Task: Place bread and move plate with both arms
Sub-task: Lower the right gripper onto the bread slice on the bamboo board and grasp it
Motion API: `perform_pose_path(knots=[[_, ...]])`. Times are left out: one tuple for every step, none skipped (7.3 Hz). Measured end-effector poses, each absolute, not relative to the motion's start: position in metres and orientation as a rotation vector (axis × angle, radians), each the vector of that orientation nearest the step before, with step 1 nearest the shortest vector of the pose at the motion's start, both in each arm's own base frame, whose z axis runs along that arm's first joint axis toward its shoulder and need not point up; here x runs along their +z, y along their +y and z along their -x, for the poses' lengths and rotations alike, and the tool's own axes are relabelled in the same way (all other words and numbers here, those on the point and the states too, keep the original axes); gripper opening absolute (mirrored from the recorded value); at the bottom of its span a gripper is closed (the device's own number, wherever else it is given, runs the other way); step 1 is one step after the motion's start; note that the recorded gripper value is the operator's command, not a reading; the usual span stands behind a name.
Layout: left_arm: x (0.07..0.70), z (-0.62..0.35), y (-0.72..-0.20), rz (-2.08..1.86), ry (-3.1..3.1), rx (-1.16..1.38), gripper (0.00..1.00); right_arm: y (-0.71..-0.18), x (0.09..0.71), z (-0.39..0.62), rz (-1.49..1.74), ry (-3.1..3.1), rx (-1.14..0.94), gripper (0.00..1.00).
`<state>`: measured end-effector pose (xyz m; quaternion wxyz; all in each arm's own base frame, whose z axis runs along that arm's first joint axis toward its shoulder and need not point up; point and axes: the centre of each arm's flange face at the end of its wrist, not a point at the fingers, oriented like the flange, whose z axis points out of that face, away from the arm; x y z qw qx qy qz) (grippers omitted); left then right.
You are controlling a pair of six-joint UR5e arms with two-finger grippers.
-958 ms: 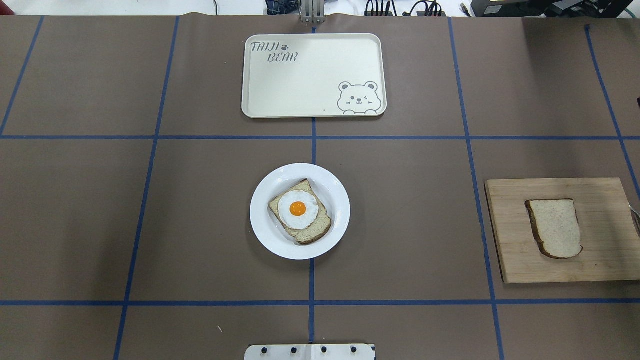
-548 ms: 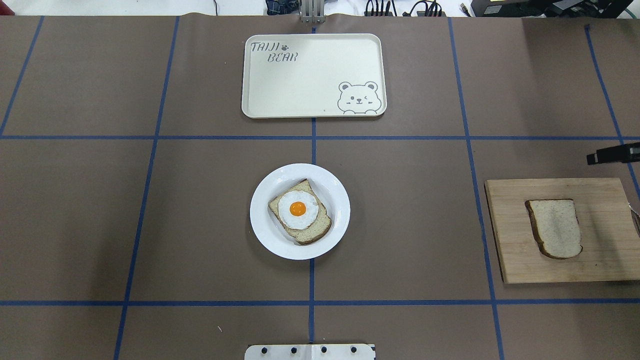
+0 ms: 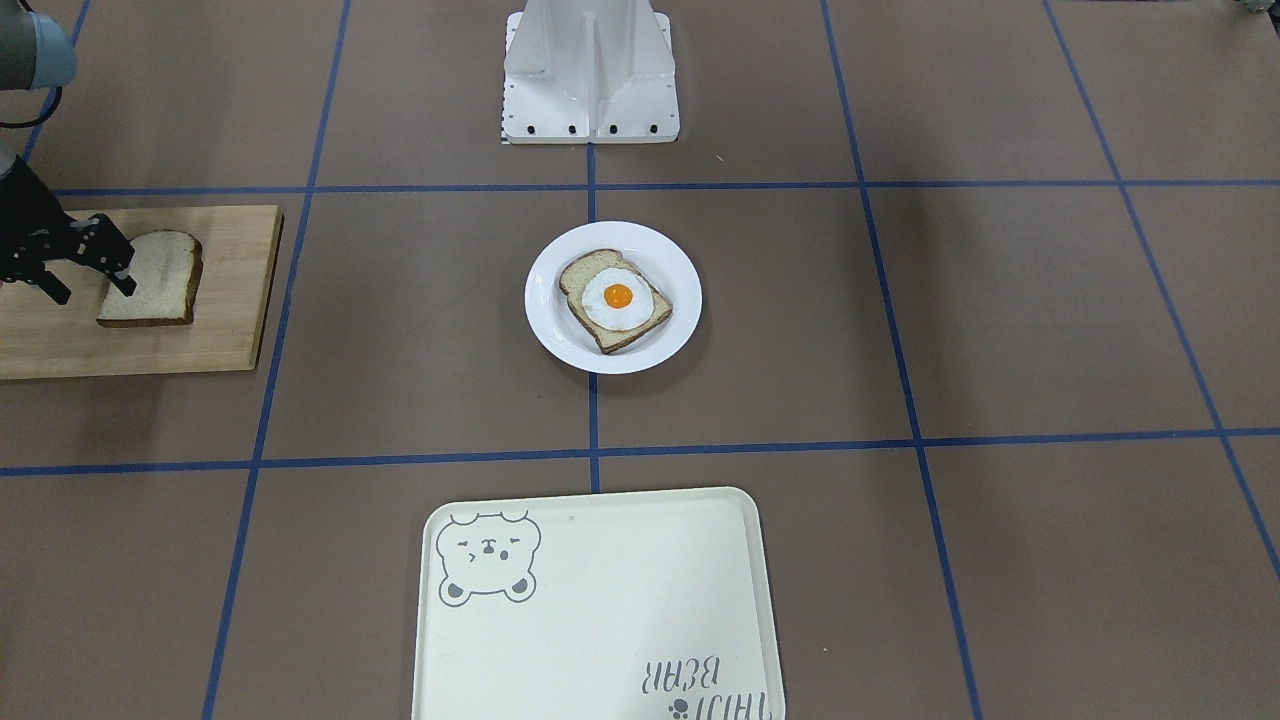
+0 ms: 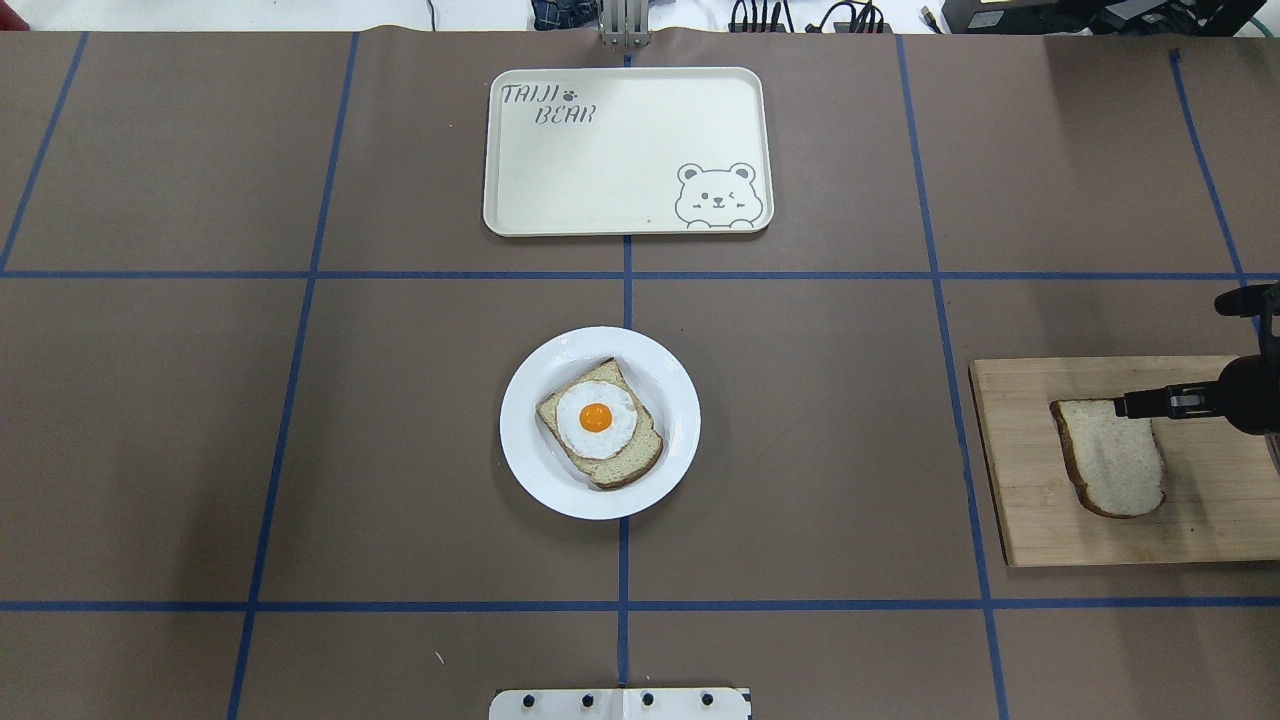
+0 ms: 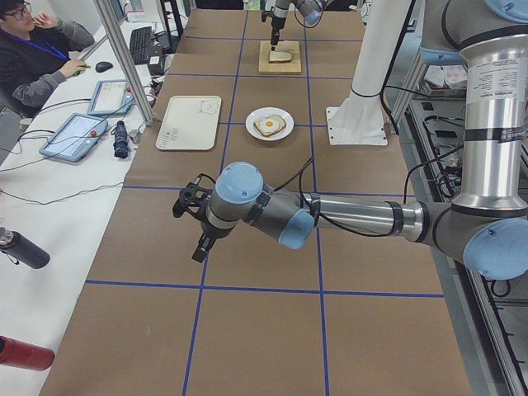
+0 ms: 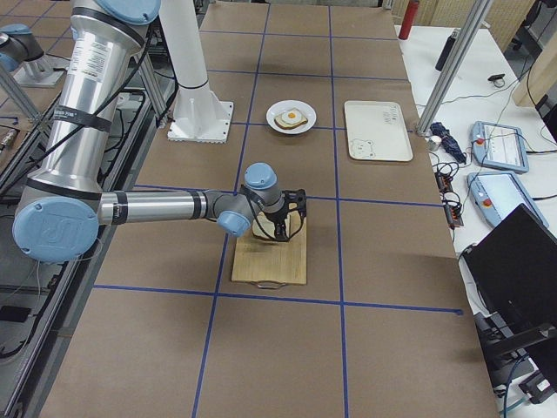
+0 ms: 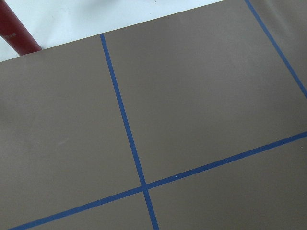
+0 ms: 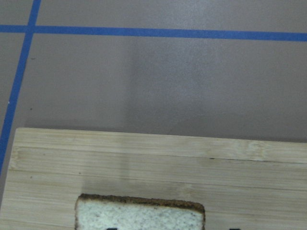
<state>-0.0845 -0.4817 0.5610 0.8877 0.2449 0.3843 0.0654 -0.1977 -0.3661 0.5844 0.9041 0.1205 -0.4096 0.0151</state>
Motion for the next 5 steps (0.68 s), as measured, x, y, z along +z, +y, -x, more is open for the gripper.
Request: perform_pose_path(knots=[[0.561, 0.085, -0.481, -0.51, 0.799, 0.136, 0.98, -0.364, 0.584, 0.204, -0.244, -0.849, 0.028, 0.75], [0.561, 0.084, -0.481, -0.511, 0.799, 0.137, 0.98, -0.362, 0.587, 0.206, -0.239, -0.845, 0.023, 0.75], [0.561, 0.085, -0.482, -0.512, 0.798, 0.137, 0.98, -0.361, 0.592, 0.205, -0.234, -0.838, 0.021, 0.75], [0.56, 0.085, -0.482, -0.514, 0.798, 0.138, 0.98, -0.36, 0.598, 0.205, -0.228, -0.827, 0.022, 0.69], [0.56, 0.085, -0.482, -0.514, 0.798, 0.138, 0.98, -0.359, 0.605, 0.204, -0.227, -0.813, 0.026, 0.49]])
